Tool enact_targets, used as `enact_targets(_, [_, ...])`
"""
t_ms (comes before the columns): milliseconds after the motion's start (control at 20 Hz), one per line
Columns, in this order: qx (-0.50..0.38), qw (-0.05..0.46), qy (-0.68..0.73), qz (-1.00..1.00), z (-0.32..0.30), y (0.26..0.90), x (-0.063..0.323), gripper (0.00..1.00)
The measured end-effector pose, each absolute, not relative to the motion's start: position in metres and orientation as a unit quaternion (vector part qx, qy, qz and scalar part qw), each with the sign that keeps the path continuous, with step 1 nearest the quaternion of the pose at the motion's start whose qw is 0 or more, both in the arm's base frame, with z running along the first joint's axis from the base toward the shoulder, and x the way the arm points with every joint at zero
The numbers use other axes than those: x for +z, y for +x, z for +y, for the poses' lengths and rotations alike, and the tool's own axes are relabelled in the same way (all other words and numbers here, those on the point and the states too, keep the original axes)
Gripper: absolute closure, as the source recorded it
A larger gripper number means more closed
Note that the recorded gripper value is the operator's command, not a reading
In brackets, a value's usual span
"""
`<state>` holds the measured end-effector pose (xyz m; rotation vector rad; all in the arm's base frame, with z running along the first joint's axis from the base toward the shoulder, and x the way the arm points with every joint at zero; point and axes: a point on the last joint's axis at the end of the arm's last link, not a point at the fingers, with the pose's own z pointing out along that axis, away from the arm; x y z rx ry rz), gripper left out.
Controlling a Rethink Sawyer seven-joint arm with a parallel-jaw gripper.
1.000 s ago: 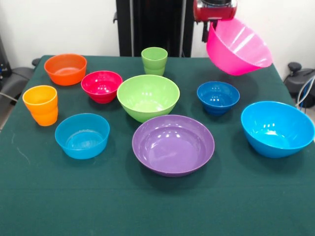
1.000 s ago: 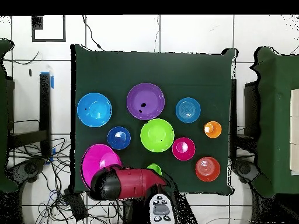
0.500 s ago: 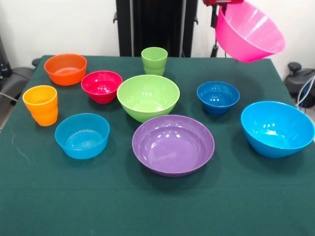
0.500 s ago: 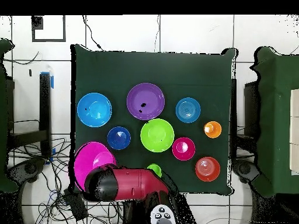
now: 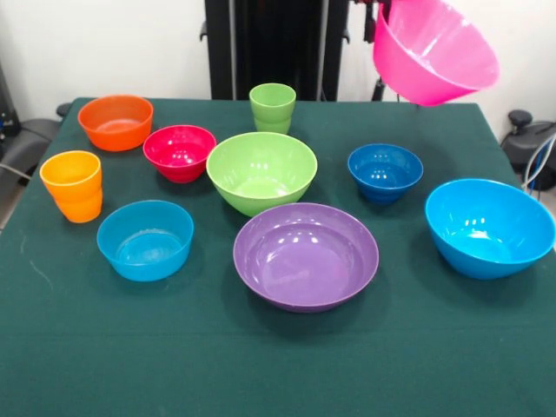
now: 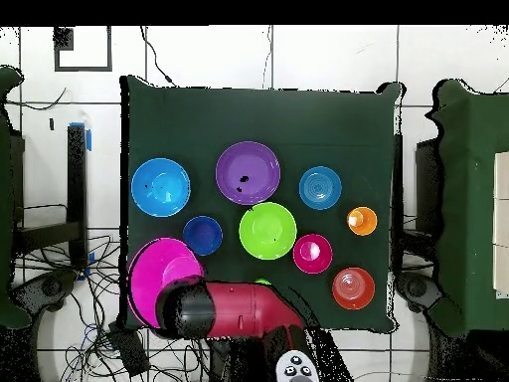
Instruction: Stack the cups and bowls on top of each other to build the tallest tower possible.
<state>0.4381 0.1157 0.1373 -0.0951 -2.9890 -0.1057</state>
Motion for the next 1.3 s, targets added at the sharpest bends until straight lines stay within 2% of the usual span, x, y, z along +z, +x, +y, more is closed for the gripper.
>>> enact_targets(550, [-0.034,0.040,-0.041,-0.998,0.086,0.476,0.143,1.00])
enact_targets(1300, [-0.028,-0.004,-0.013,-1.000,0.108,0.514,0.156,1.00])
